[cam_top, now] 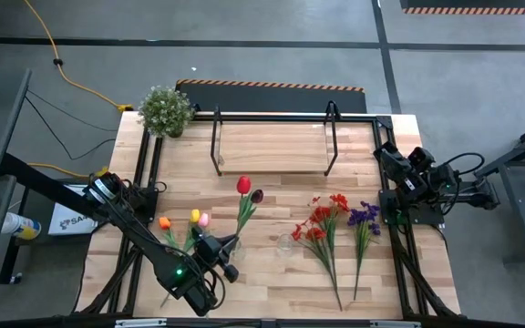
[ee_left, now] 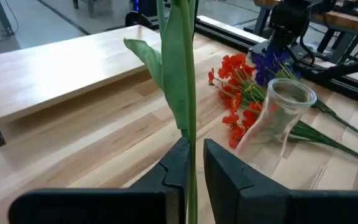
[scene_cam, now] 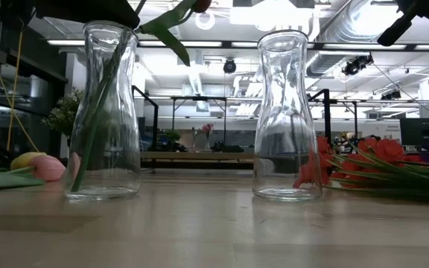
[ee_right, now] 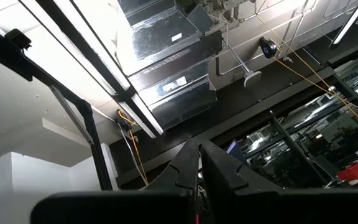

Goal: Pick and place flowers into a vace then onto a shelf
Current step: Put the left red flower into the left transparent vase

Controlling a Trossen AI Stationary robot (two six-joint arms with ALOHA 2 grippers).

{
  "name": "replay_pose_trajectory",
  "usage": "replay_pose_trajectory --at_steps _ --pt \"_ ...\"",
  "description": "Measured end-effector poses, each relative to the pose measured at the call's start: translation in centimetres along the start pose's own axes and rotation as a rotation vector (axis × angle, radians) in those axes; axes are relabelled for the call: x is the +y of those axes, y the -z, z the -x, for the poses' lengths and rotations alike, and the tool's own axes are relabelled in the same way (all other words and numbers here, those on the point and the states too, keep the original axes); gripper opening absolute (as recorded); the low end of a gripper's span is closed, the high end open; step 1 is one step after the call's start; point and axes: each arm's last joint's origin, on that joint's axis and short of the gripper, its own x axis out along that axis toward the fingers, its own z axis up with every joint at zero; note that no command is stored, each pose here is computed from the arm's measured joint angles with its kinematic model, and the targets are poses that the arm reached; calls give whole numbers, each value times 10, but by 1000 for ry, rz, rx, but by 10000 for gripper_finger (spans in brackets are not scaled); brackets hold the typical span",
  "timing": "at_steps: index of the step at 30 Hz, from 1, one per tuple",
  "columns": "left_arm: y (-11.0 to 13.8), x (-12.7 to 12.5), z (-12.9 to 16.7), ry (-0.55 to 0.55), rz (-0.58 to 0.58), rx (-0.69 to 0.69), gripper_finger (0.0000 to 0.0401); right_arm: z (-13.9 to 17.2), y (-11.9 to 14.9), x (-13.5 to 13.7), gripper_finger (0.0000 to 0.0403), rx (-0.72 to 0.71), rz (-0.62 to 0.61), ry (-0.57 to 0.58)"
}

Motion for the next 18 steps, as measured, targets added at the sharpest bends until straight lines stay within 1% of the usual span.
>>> replay_pose_trajectory --at_steps 8,18 --pt "2 0 0 2 1 91 83 0 0 0 12 0 0 0" --pt "0 1 2 7 7 133 83 0 0 0 12 0 0 0"
